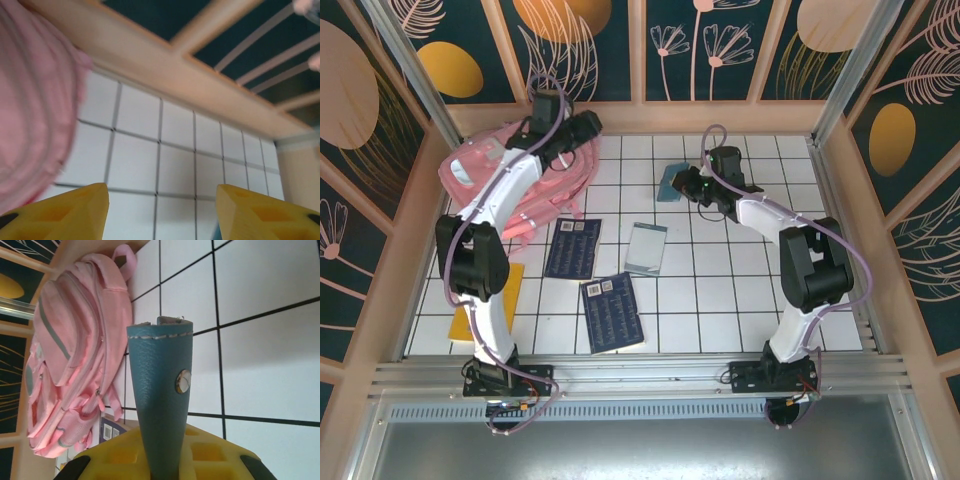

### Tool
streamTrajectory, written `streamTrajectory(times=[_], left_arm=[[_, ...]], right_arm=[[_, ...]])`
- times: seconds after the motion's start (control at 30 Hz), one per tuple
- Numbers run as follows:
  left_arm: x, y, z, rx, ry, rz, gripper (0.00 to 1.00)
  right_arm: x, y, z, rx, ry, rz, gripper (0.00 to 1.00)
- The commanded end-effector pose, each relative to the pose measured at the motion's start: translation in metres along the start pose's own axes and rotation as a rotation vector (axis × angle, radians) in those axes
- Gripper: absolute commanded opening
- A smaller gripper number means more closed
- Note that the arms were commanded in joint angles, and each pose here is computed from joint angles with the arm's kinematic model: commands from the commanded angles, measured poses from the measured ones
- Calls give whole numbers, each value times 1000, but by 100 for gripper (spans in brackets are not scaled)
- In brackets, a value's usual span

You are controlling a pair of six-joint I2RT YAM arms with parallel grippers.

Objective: Pack the student bag
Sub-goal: Pick up the student bag from the top-left of the table.

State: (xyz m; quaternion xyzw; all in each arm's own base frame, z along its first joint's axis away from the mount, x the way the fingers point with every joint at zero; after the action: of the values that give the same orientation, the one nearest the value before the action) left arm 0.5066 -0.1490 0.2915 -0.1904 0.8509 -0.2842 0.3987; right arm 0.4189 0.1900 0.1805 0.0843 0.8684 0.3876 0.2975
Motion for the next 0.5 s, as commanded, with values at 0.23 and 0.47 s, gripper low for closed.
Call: streamTrajectory(times=[0.23,0.47], left_arm=[[-48,87,48,-188,0,-115,59],[-60,110,71,-191,3,-143,60]], right_arm=[[-1,-3,-10,40,9,-44,9],[-2,-11,-14,51,8,-33,9]])
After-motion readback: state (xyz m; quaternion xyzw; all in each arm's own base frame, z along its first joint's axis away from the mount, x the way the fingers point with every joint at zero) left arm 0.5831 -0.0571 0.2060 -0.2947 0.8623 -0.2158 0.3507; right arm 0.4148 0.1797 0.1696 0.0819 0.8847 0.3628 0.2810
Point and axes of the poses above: each hand's point on the last joint's axis, 136 mm out from that joint toward the fingers, its own z axis out along the fingers, its own y axis along the line the jaws close on, x = y × z, the point moved 6 cm from there along -z, back along the fingers, and after that the axes turned 2 degrees about -z, right-handed, at the moved point
